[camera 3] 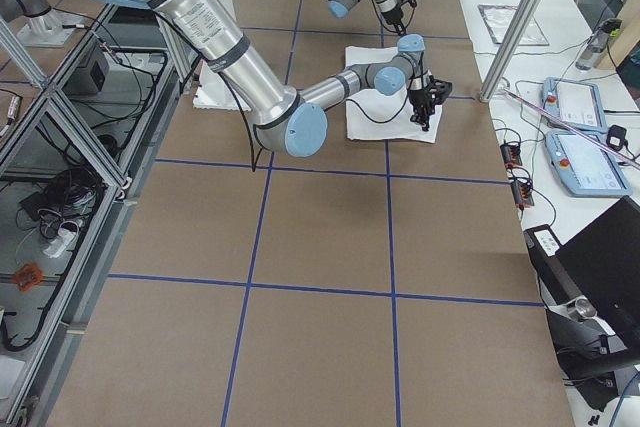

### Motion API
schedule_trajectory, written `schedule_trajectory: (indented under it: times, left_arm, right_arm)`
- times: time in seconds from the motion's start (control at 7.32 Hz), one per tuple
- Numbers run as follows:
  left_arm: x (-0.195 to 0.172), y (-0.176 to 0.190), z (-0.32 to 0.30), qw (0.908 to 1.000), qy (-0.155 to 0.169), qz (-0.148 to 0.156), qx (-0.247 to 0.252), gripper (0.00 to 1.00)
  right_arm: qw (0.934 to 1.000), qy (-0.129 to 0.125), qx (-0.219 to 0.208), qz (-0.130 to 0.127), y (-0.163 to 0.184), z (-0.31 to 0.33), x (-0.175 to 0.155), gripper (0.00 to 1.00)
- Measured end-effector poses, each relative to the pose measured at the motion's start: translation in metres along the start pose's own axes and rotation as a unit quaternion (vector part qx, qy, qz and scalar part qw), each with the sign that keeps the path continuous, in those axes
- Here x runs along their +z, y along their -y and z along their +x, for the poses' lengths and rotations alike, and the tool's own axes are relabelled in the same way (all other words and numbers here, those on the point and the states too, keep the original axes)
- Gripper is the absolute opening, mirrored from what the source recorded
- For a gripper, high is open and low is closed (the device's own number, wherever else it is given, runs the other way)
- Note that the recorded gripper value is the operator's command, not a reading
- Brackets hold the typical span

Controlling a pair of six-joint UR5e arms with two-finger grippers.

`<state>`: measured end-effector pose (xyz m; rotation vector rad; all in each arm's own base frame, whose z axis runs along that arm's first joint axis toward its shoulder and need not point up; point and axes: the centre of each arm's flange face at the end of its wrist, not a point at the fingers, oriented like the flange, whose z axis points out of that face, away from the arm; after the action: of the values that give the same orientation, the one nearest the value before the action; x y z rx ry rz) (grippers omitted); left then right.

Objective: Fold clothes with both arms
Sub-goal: 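Lower the hem onto the collar edge and open both grippers, then move the right gripper down to the folded shirt's corner nearest the robot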

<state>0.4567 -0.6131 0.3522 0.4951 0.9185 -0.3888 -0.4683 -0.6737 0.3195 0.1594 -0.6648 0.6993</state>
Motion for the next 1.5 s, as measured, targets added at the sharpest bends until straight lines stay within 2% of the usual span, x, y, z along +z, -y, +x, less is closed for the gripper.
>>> schedule_trajectory:
  times: [0.14, 0.27, 0.41, 0.68, 0.96, 1.23, 1.5]
  left_arm:
    - [0.000, 0.000, 0.000, 1.0000, 0.000, 0.000, 0.000, 0.02]
    - [0.001, 0.000, 0.000, 1.0000, 0.001, 0.000, 0.000, 0.21]
    - [0.002, 0.002, -0.002, 1.0000, 0.003, 0.001, -0.001, 0.35]
    - [0.001, 0.013, -0.009, 1.0000, 0.006, 0.007, -0.004, 0.43]
    - [-0.003, 0.026, -0.018, 0.9998, 0.001, 0.015, -0.009, 0.43]
    - [-0.005, 0.035, -0.027, 0.9997, 0.003, 0.020, -0.013, 0.43]
    - [-0.006, 0.040, -0.035, 0.9996, 0.007, 0.023, -0.015, 0.43]
  right_arm:
    - [1.0000, 0.000, 0.002, 0.001, 0.002, 0.000, 0.000, 0.25]
    - [1.0000, 0.000, 0.005, 0.001, 0.003, 0.000, -0.001, 0.66]
    - [1.0000, 0.001, 0.006, 0.001, 0.003, -0.002, -0.002, 0.76]
    - [0.9999, 0.007, 0.010, 0.001, 0.002, -0.007, -0.008, 0.76]
    - [0.9990, 0.034, 0.029, -0.004, -0.011, -0.004, -0.031, 0.80]
    - [0.9961, 0.069, 0.047, -0.029, -0.066, 0.050, -0.056, 0.84]
    - [0.9930, 0.073, 0.082, -0.045, -0.124, 0.102, -0.062, 0.87]
